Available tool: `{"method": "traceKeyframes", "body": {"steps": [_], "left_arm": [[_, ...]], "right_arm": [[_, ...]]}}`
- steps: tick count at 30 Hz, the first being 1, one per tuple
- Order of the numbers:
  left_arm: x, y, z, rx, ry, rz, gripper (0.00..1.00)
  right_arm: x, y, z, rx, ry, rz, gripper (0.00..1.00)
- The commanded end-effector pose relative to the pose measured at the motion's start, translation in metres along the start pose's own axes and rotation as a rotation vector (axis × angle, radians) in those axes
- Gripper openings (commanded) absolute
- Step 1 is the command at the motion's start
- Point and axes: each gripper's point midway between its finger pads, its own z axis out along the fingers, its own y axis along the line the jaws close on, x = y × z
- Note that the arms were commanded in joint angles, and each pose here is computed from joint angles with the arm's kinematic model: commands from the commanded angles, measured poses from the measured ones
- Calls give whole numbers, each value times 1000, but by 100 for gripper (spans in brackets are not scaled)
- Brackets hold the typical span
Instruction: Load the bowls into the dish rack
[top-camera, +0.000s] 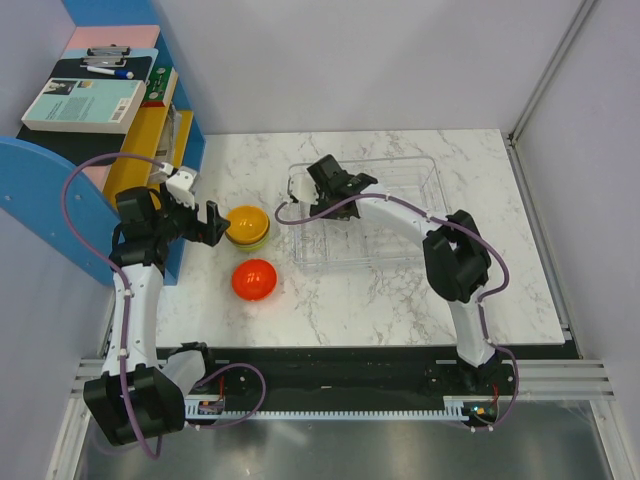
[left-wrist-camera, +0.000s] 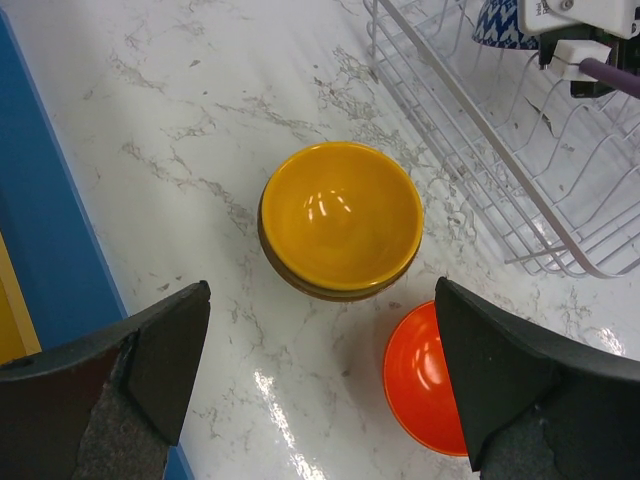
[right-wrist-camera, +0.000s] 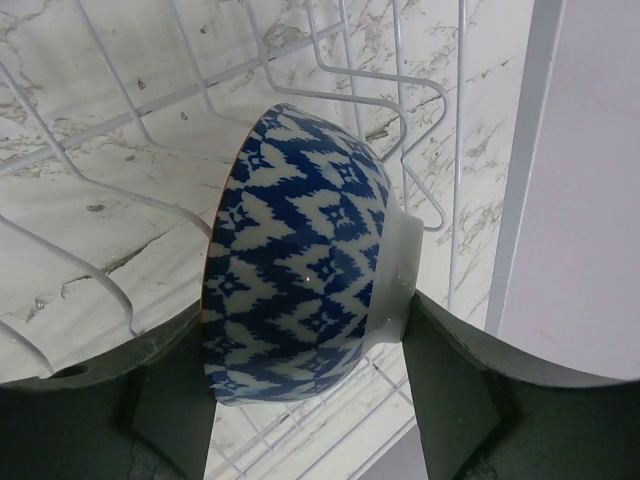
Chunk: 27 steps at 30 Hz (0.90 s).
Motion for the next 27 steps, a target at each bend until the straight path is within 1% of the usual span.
{"method": "traceKeyframes", "body": {"steps": [1, 3, 6, 7, 9, 10, 13, 14, 15, 17, 19, 20, 24, 27], "left_arm": [[-7, -1, 1, 19, -39, -11, 100], [-8, -1, 1, 19, -40, -14, 100], [-7, -1, 1, 22, -40, -16, 100], [-7, -1, 1, 23, -40, -16, 100], [-7, -1, 0, 21, -40, -16, 100], [-7, -2, 0, 22, -41, -15, 100], [-8, -2, 0, 23, -45, -14, 100], [-8, -2, -1, 24, -45, -14, 100], [-7, -2, -1, 23, -44, -15, 100], [-8, -2, -1, 26, -46, -14, 100], [-8, -2, -1, 26, -47, -12, 100], [-7, -2, -1, 28, -46, -14, 100], [-8, -3, -2, 29, -48, -10, 100], [-7, -5, -2, 42, -50, 0, 100]], "right_arm": [[-16, -17, 1, 49, -27, -36, 0], [-15, -13, 5, 28, -21, -47, 1], [-16, -8, 9, 2, -17, -58, 11], [-15, -7, 10, -5, -10, -61, 21], [-12, -3, 11, -26, 9, -70, 38], [-15, -7, 9, -19, 7, -65, 56], [-13, -8, 6, -19, 16, -58, 75], [-13, -10, 2, -15, 14, -56, 78], [-12, -10, 1, -14, 15, -56, 83], [-12, -13, -3, -5, 14, -51, 88], [-12, -16, -6, 2, 16, -48, 96], [-12, -16, -7, 2, 16, -46, 98], [-14, -26, -18, 29, 6, -33, 98], [-19, -41, -33, 72, -15, 6, 98]]}}
